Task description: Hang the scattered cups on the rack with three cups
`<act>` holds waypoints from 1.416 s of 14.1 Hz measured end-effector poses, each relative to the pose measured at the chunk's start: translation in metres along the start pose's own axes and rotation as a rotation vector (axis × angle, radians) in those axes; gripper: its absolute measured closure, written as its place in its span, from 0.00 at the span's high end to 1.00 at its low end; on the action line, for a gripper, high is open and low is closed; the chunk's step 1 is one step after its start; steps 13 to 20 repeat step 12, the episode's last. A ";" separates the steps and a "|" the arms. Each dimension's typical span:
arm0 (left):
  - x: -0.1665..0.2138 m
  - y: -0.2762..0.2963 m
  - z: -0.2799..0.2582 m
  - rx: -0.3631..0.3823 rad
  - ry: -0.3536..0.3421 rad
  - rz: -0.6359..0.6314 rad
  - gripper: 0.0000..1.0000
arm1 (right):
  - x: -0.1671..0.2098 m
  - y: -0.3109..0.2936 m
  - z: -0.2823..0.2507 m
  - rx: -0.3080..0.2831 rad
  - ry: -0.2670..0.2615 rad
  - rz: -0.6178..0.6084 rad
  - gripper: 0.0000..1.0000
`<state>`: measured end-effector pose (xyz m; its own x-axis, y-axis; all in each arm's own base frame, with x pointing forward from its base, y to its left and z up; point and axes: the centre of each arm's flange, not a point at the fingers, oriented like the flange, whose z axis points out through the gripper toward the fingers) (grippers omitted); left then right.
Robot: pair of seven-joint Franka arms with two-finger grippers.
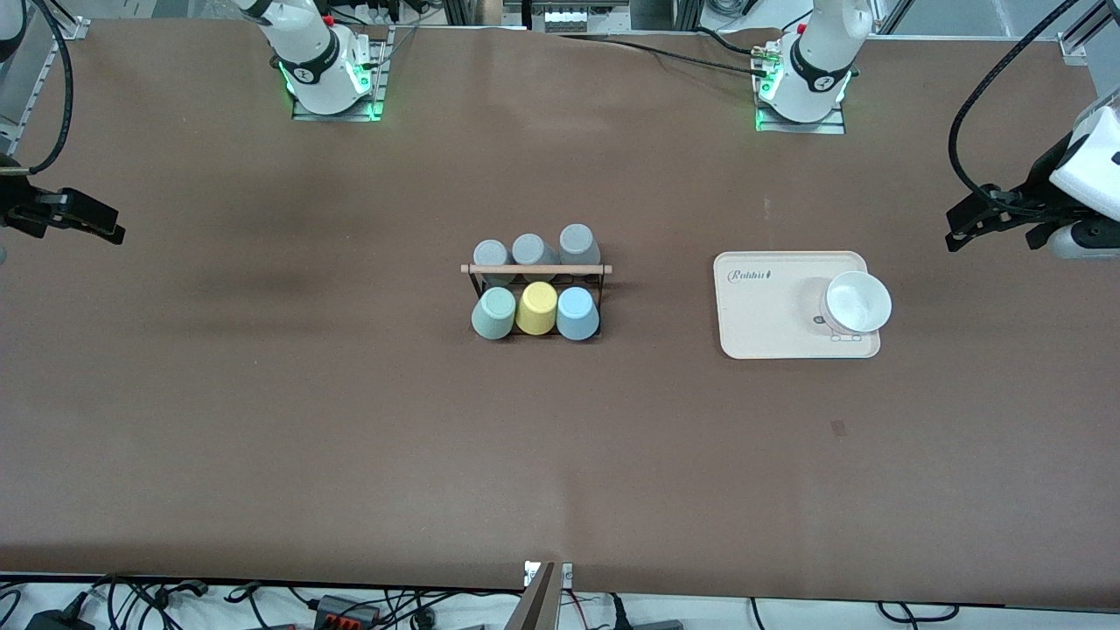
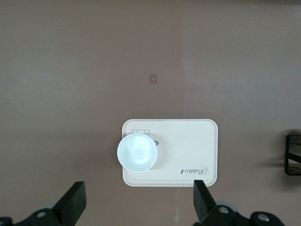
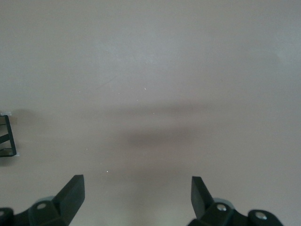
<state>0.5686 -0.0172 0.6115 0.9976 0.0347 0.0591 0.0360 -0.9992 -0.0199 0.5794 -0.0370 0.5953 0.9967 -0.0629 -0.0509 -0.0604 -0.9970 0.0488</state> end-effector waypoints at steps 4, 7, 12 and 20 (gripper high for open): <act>0.000 0.001 0.000 0.000 0.000 0.001 1.00 | -0.001 -0.001 -0.001 0.000 -0.004 -0.002 1.00; 0.000 0.001 0.000 -0.001 0.001 0.001 1.00 | -0.001 -0.001 -0.001 0.000 -0.003 -0.002 1.00; 0.001 0.003 0.000 -0.001 0.007 0.005 1.00 | 0.000 -0.002 0.001 0.000 -0.008 -0.003 1.00; 0.001 0.003 0.000 -0.001 0.007 0.005 1.00 | 0.000 -0.002 0.001 0.000 -0.008 -0.003 1.00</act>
